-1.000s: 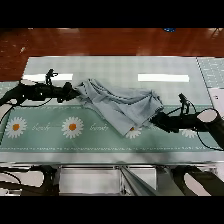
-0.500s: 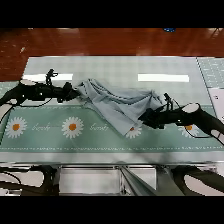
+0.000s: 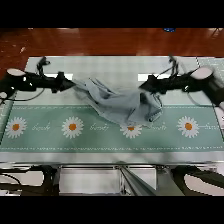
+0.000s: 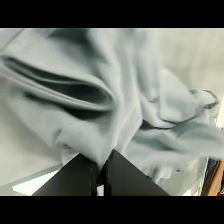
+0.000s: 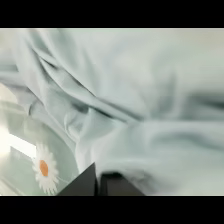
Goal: Fold the shirts.
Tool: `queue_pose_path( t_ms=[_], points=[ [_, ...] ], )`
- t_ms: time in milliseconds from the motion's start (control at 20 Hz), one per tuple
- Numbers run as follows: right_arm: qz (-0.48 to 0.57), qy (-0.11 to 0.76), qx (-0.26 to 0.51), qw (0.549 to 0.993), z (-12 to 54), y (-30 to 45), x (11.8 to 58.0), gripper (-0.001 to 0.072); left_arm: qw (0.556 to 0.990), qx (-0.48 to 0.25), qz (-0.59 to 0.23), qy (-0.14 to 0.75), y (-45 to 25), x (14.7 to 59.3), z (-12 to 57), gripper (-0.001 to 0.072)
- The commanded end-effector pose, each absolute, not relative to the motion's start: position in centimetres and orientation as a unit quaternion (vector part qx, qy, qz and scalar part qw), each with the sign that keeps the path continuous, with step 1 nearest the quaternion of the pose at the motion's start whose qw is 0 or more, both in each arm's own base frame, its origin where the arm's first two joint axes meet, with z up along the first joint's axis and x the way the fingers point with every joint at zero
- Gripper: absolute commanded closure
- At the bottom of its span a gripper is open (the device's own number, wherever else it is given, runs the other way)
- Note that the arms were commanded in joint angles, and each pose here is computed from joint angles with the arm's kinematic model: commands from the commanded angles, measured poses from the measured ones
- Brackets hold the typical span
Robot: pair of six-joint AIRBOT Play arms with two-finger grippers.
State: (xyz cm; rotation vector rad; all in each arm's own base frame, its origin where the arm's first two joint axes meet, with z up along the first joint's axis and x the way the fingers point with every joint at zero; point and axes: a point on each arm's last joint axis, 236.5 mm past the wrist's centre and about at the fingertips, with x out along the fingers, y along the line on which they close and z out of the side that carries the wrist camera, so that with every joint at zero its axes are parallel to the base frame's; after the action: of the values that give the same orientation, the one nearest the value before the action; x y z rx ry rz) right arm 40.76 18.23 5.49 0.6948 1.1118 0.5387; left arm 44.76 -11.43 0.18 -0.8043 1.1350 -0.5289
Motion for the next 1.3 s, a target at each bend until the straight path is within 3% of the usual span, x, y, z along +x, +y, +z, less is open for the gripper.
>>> queue_pose_path(
  t_ms=[0, 150, 300, 600, 750, 900, 1100, 1250],
  points=[
    [0.246, 0.408, 0.224, 0.851, 19.0, 13.7, 43.8, 0.0692, 0.784, -0.330, -0.289, 0.439, -10.1, 46.6, 11.5, 0.0682],
    [0.240, 0.283, 0.149, 0.916, 31.9, 11.3, 41.8, 0.0692, 0.847, -0.268, -0.313, 0.336, -9.2, 45.6, 23.2, 0.0683],
    [0.220, 0.172, 0.091, 0.956, 41.3, 10.0, 36.1, 0.0692, 0.892, -0.220, -0.313, 0.240, -8.6, 41.9, 33.0, 0.0683],
    [0.120, 0.070, 0.032, 0.990, 47.8, 5.7, 23.0, 0.0691, 0.960, -0.117, -0.243, 0.073, -6.4, 30.7, 45.6, 0.0682],
    [0.069, 0.096, 0.027, 0.993, 46.2, 3.6, 18.4, 0.0691, 0.986, -0.053, -0.156, 0.022, -5.1, 25.7, 48.1, 0.0683],
    [0.013, 0.186, 0.042, 0.981, 41.1, 1.2, 16.3, 0.0691, 0.993, -0.005, -0.108, 0.038, -5.0, 23.2, 47.1, 0.0683],
    [0.048, 0.307, 0.066, 0.948, 32.6, 3.2, 17.6, 0.0691, 0.985, 0.014, -0.087, 0.152, -3.8, 22.9, 41.5, 0.0683],
    [0.084, 0.373, 0.092, 0.919, 25.4, 5.1, 21.7, 0.0692, 0.965, 0.002, -0.111, 0.236, -4.4, 25.9, 35.5, 0.0683]
  ],
)
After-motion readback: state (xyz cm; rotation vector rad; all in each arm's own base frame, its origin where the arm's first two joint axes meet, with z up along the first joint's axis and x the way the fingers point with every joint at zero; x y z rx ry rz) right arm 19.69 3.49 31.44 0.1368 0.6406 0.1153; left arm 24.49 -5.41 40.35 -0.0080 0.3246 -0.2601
